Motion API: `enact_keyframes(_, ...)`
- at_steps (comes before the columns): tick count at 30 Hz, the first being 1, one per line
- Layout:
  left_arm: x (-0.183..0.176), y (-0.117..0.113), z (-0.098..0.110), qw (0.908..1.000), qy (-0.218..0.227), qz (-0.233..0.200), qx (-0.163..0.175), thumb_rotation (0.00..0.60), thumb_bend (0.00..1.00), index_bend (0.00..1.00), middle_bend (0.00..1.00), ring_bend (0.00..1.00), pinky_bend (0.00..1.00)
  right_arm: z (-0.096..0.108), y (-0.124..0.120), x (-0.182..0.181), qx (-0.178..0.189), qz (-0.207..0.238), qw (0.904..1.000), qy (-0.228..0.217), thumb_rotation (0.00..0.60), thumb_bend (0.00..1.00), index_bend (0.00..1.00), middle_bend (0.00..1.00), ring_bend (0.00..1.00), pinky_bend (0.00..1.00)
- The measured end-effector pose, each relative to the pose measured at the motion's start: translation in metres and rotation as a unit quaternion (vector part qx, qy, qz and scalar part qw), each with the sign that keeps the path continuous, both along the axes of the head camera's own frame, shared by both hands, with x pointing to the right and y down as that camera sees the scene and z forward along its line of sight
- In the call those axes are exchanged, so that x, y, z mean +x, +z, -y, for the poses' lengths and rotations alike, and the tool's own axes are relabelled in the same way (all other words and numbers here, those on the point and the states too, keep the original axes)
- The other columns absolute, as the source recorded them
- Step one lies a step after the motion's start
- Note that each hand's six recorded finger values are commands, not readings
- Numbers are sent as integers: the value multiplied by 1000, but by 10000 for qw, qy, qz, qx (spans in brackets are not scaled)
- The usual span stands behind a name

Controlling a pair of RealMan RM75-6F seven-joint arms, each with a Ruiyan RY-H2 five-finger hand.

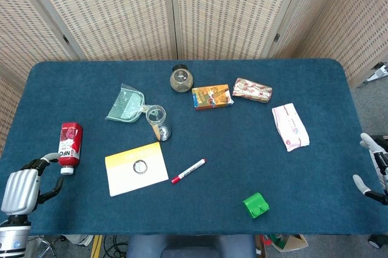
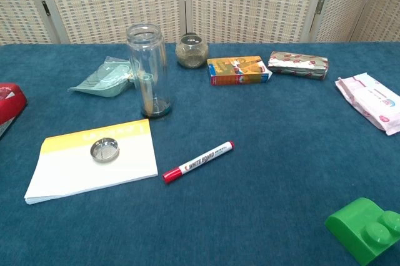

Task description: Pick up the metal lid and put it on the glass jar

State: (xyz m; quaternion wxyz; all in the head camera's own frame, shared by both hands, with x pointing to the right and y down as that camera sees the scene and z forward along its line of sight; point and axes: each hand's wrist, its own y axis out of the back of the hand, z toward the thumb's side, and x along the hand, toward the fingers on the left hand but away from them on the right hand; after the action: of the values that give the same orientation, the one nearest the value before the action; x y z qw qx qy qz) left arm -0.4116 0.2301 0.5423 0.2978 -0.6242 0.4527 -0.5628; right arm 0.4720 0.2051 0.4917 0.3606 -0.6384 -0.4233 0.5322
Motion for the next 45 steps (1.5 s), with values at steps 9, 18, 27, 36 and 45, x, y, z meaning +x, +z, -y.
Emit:
enact_keyframes(9, 1, 1, 0, 10000, 93, -27, 6, 600, 389, 283, 339, 344, 410, 2, -3, -2, 29, -33, 10000, -30, 600, 306, 20, 219, 79, 235)
enact_keyframes(18, 11, 2, 8, 9988, 429, -233, 47, 600, 388, 296, 339, 345, 410, 6, -10, -3, 116, -106, 9999, -69, 600, 305, 20, 219, 79, 235)
enact_keyframes(27, 29, 6, 19, 9936, 988, -548, 24, 600, 388, 304, 339, 386, 476, 10, -13, -6, 146, -153, 9997, -111, 600, 304, 20, 219, 79, 235)
enact_keyframes(36, 53, 16, 23, 9844, 1526, -862, -166, 600, 388, 318, 707, 756, 848, 13, -11, -7, 95, -197, 9997, -111, 600, 305, 20, 219, 79, 234)
enact_keyframes(45, 89, 40, 21, 9653, 2276, -1022, -771, 600, 392, 253, 974, 991, 1000, 14, -5, -6, 19, -223, 9997, -95, 600, 305, 20, 219, 79, 235)
